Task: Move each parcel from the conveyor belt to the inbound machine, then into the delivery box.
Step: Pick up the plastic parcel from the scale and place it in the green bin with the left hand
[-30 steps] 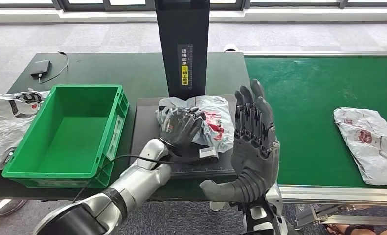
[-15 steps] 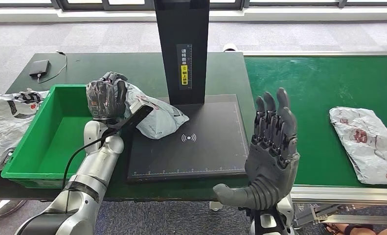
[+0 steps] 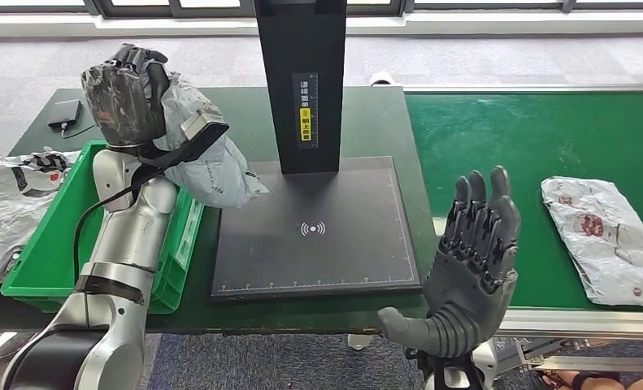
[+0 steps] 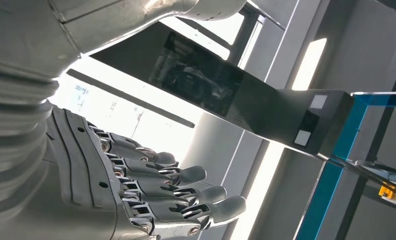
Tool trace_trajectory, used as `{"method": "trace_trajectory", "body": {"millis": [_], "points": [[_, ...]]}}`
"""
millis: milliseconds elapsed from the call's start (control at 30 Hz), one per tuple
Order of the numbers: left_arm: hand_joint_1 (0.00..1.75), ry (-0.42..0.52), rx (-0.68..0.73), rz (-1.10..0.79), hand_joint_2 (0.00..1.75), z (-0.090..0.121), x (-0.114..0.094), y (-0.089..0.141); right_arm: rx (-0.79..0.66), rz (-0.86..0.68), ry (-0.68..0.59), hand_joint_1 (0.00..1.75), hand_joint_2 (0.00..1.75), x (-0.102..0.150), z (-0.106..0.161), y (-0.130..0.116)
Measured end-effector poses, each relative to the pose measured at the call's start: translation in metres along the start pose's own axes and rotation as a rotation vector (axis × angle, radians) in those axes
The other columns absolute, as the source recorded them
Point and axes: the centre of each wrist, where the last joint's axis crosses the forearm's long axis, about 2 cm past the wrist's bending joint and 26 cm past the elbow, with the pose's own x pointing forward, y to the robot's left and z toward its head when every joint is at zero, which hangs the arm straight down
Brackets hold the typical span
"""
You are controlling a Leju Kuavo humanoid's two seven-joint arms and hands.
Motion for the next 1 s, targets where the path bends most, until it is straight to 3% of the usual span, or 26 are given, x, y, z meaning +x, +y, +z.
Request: {"method": "trace_trajectory", "body": {"millis": [367,467,600,733,833,1000], "points": [[1.75,-0.026,0.032,-0.009,1.75,-0.009,0.002,0.008,0.010,-0.001,0.001,0.00,1.75,0.000,0.002,-0.001],[1.75,-0.037,0.018,0.019,1.75,-0.021,0.010,0.016,0.004,-0.011,0.013,0.00,1.75,-0.001,0.003,-0.002],[1.75,-0.048,-0.005,0.138,1.75,-0.077,0.036,0.050,-0.001,-0.032,0.037,0.00,1.75,-0.002,0.005,-0.005],[1.75,-0.021,0.044,0.078,1.75,-0.141,0.051,0.093,0.000,-0.045,0.053,0.00,1.75,-0.004,0.007,-0.008],[1.75,0.029,0.104,-0.017,1.75,-0.160,0.030,0.107,0.008,-0.060,0.066,0.00,1.75,-0.004,0.010,-0.009],[1.75,0.187,0.148,-0.083,1.75,-0.151,-0.049,0.113,0.017,-0.062,0.076,0.00,1.75,-0.004,0.013,-0.012]]}}
